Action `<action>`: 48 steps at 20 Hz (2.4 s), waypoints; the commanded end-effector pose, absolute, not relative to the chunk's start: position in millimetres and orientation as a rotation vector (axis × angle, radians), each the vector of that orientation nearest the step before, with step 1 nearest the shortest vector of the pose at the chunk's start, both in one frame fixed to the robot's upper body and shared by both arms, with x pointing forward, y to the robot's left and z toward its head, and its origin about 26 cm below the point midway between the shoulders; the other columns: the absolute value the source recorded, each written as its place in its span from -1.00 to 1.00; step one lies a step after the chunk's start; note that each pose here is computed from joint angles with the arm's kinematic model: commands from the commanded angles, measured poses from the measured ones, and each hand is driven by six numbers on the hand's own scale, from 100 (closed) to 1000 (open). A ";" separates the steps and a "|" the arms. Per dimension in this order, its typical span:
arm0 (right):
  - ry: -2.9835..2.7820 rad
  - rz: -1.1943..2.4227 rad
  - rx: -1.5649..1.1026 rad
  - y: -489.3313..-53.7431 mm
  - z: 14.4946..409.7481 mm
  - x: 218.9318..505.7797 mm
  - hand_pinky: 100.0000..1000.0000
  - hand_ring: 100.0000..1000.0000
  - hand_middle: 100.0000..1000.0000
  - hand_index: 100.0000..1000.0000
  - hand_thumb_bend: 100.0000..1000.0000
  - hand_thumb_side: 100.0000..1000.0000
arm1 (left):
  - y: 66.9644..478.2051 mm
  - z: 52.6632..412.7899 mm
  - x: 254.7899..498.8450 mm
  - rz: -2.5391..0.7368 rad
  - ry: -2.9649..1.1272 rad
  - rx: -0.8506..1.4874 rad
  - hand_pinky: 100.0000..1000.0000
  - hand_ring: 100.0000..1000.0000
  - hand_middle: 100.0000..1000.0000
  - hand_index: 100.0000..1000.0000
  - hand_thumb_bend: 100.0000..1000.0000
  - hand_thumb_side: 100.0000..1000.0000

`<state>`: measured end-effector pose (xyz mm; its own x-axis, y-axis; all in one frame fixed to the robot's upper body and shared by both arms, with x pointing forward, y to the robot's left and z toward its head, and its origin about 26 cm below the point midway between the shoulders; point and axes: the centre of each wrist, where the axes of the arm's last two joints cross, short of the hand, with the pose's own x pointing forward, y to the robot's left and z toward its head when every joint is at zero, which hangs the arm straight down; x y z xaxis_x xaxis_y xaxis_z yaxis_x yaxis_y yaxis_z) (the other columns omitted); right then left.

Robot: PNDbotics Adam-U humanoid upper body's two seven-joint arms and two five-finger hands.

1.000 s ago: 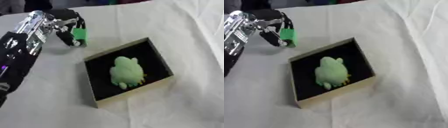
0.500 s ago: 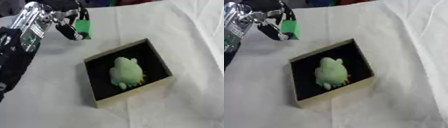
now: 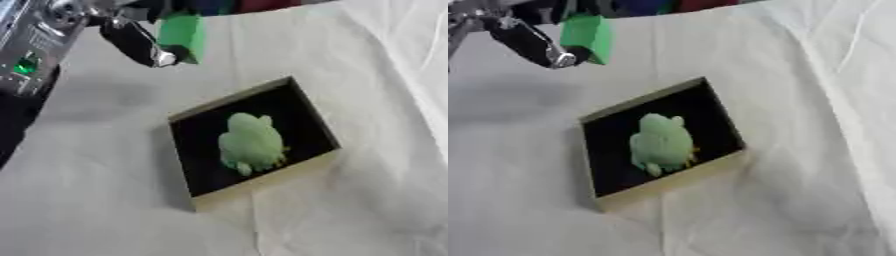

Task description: Pick up objects on the table and place them in the box.

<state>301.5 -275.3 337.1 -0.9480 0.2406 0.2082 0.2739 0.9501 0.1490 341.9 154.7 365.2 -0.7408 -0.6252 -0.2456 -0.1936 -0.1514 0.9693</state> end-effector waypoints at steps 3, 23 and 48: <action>-2.952 -0.259 -0.401 -276.4 346.0 296.1 0.63 0.68 0.57 0.95 -0.61 1.00 | 149.4 377.1 297.4 -2.020 -1.919 0.890 0.13 -0.27 -0.27 0.11 -1.00 -0.75; -2.954 -0.278 -0.411 -276.7 345.7 296.3 0.63 0.68 0.57 0.94 -0.61 1.00 | 130.1 323.1 286.4 -2.142 -1.800 0.886 0.15 -0.23 -0.24 0.17 -0.98 -0.73; -2.943 -0.292 -0.413 -277.1 342.6 297.0 0.63 0.68 0.56 0.94 -0.60 1.00 | 111.6 294.4 315.1 -2.322 -1.543 1.103 0.77 0.63 0.57 0.91 0.28 0.08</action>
<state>302.2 -274.9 334.8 -0.9465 0.2429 0.2124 0.2805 0.9447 0.1698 317.2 107.6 285.8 -0.7441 -0.4828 -0.4617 -0.2368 -0.4557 0.8581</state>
